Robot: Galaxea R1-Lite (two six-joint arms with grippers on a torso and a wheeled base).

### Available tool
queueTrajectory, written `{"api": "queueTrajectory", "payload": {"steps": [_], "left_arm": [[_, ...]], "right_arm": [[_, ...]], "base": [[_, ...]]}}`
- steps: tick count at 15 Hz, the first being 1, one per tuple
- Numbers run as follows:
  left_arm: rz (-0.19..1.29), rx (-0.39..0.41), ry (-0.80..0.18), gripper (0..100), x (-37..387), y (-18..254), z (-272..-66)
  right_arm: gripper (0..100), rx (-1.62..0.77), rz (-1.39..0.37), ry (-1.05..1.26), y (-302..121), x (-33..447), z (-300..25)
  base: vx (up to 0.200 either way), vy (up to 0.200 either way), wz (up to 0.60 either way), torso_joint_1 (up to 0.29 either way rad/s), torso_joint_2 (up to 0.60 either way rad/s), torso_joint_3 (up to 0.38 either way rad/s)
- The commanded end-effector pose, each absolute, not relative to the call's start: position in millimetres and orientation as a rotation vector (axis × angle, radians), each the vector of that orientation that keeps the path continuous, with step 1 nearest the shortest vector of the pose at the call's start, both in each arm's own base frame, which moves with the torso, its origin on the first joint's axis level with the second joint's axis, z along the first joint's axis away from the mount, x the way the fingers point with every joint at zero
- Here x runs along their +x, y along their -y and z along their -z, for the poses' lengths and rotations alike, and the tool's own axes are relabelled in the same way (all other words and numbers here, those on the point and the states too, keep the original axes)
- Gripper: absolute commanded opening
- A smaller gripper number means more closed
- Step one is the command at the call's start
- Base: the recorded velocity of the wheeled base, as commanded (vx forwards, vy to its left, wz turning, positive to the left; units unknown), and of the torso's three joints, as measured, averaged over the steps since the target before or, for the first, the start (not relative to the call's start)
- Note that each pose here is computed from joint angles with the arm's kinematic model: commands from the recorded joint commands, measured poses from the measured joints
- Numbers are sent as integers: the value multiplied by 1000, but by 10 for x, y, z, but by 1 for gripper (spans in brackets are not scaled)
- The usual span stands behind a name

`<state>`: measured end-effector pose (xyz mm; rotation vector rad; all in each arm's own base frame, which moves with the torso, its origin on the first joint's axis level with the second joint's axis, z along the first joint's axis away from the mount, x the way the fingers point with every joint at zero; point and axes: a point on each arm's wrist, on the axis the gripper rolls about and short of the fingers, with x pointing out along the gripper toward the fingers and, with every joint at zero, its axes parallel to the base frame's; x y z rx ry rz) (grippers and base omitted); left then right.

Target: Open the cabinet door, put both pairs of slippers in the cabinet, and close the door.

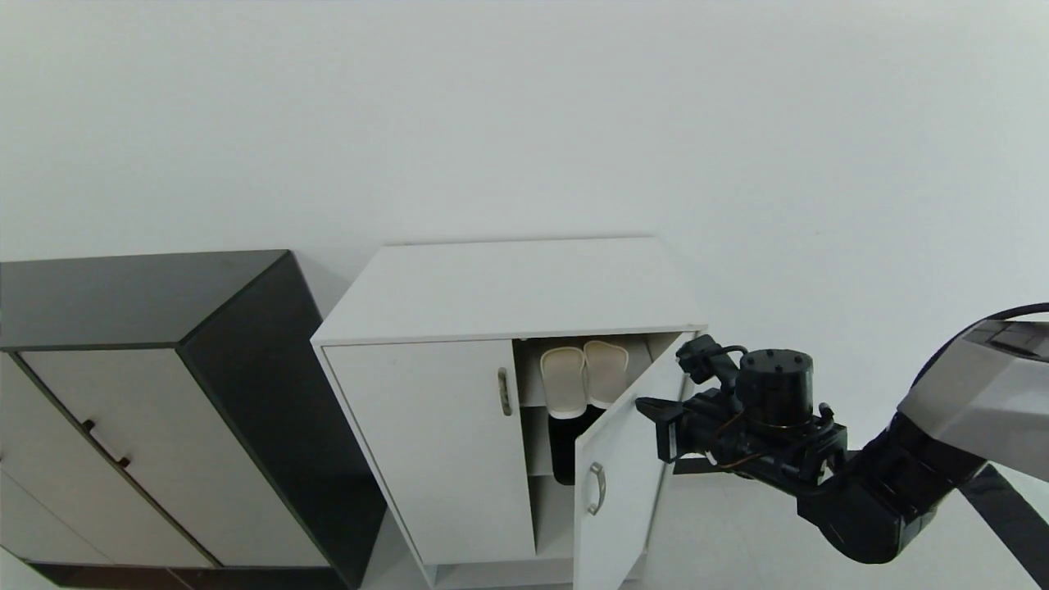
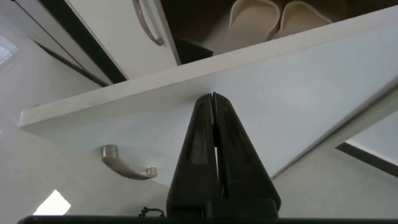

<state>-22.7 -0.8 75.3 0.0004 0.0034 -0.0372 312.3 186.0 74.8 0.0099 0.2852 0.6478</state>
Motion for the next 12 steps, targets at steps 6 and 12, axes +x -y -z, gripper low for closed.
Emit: {"api": "queueTrajectory", "payload": {"steps": [6, 12], "left_arm": [[38, 1, -3, 0, -227, 9, -754], [38, 1, -3, 0, -227, 9, -754]], "right_arm": [[0, 11, -636, -280, -1995, 3450, -543], [0, 13, -631, -275, -2089, 3668, -489]], "base": [[0, 0, 0, 0, 0, 0], [0, 0, 0, 0, 0, 0]]}}
